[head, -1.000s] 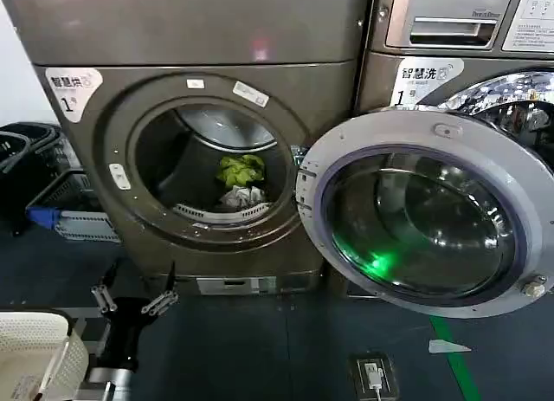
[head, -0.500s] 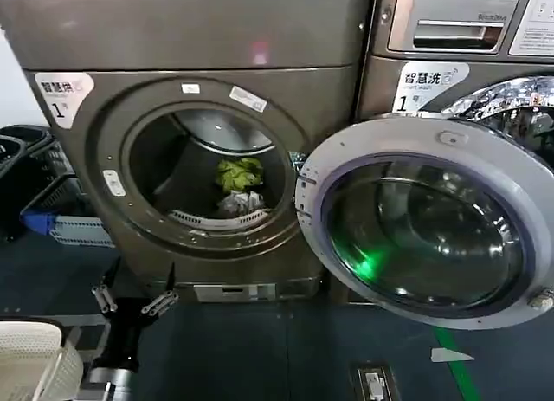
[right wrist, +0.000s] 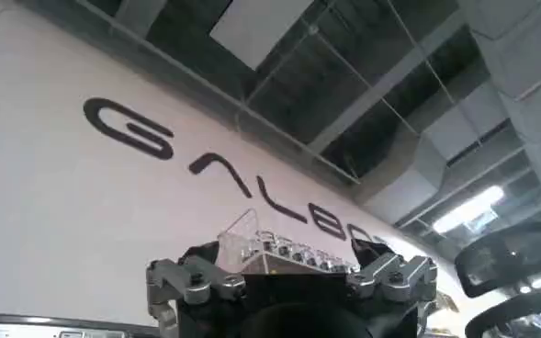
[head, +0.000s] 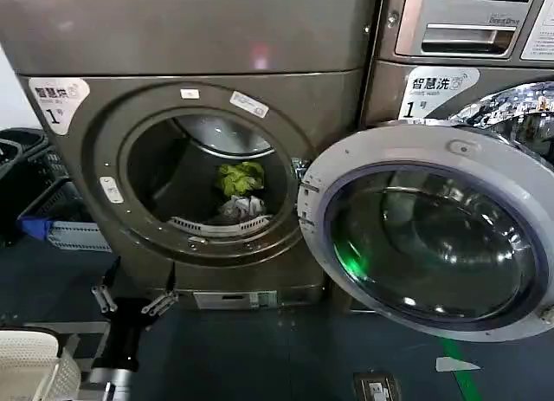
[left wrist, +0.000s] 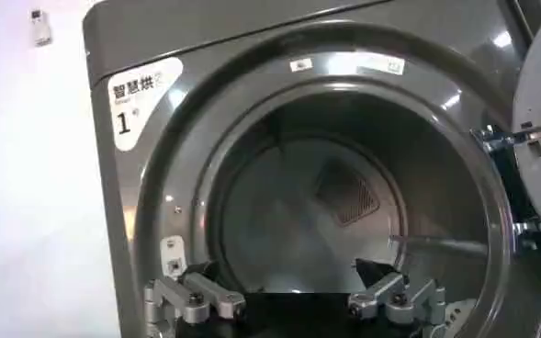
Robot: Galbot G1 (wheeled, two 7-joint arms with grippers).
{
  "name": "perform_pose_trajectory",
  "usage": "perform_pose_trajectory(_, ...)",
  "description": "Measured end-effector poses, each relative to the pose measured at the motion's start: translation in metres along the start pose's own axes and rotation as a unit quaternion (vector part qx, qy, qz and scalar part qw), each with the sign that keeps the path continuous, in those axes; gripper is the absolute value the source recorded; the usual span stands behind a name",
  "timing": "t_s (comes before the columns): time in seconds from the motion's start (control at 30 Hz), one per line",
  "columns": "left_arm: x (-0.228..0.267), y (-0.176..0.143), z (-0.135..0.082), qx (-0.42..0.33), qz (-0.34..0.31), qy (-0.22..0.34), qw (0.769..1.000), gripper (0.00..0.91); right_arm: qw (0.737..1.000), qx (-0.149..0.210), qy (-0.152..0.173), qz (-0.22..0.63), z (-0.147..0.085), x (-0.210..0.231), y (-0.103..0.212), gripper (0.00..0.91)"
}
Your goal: Grasp the clothes from the dryer.
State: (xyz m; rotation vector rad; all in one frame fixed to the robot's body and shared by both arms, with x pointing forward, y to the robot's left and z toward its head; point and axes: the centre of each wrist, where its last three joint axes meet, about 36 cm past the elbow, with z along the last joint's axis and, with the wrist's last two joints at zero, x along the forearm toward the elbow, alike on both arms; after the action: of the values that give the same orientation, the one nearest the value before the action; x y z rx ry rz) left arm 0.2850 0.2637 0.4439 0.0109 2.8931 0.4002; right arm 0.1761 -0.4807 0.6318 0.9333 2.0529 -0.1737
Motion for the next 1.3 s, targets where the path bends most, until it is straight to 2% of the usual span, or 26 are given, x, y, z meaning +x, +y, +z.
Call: perform_pose_trajectory(1.3, -0.0004, 0.0004, -0.0015, 0.0, 0.0, -0.002, 1.0, 0.907, 1.0, -0.001, -0.011, -0.003, -0.0063, -0.0016, 0.0029, 0.907)
